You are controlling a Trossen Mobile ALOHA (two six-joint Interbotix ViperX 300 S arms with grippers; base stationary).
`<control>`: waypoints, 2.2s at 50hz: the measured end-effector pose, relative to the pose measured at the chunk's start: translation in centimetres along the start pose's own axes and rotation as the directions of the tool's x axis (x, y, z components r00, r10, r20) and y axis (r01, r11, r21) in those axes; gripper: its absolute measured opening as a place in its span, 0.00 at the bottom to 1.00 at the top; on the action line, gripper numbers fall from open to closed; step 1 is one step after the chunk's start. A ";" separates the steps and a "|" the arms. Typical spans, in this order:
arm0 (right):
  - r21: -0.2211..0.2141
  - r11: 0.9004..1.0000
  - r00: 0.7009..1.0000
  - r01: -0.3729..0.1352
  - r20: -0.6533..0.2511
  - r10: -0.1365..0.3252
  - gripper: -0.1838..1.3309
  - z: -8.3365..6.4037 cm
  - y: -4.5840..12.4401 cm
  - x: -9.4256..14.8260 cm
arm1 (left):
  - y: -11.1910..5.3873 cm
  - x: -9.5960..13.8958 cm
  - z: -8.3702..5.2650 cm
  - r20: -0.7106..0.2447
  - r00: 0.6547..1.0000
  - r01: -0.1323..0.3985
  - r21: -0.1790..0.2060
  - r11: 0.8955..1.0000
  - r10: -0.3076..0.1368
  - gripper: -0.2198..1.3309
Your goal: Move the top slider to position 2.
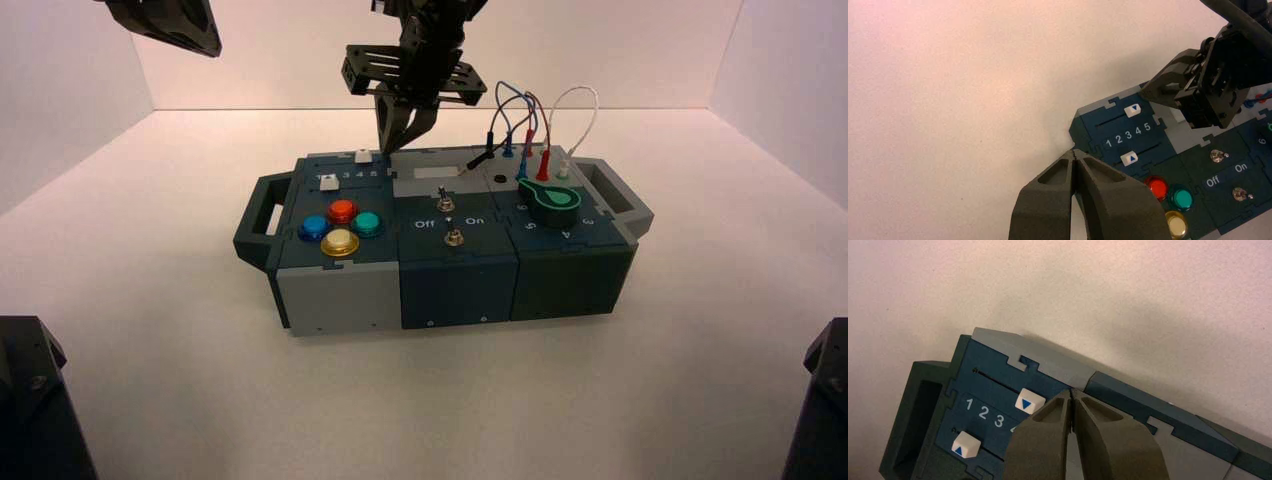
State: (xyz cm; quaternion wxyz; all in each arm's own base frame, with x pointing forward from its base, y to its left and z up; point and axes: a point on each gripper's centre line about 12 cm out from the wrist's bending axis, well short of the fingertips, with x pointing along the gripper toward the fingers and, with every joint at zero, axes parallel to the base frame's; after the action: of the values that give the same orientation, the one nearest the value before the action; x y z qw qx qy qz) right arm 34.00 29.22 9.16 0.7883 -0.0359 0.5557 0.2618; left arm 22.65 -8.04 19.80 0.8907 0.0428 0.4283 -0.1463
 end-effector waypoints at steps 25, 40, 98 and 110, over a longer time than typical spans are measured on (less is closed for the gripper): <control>0.042 0.999 1.000 -0.025 0.002 0.025 0.03 0.1 0.4 0.1 | 0.0 0.0 0.0 0.000 1.000 -0.001 0.001 1.000 0.001 0.03; 0.051 0.998 0.999 -0.030 -0.011 0.030 0.03 -0.5 0.6 0.3 | 0.0 0.0 0.0 0.000 1.000 0.000 0.000 1.000 0.000 0.03; 0.064 0.997 0.999 -0.049 -0.017 0.050 0.02 -0.8 1.5 0.4 | 0.0 -0.1 0.0 -0.002 1.000 0.000 0.000 1.000 0.000 0.04; 0.046 0.997 0.998 -0.061 -0.033 0.062 0.03 -1.4 2.6 0.6 | 0.0 -0.1 -0.1 -0.005 1.000 0.000 0.000 1.000 0.000 0.04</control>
State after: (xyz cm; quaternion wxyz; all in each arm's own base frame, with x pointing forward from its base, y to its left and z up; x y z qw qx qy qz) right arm 31.80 31.21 8.75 0.7708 -0.0057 0.5757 0.2729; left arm 22.57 -8.02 19.82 0.8897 0.0431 0.4304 -0.1463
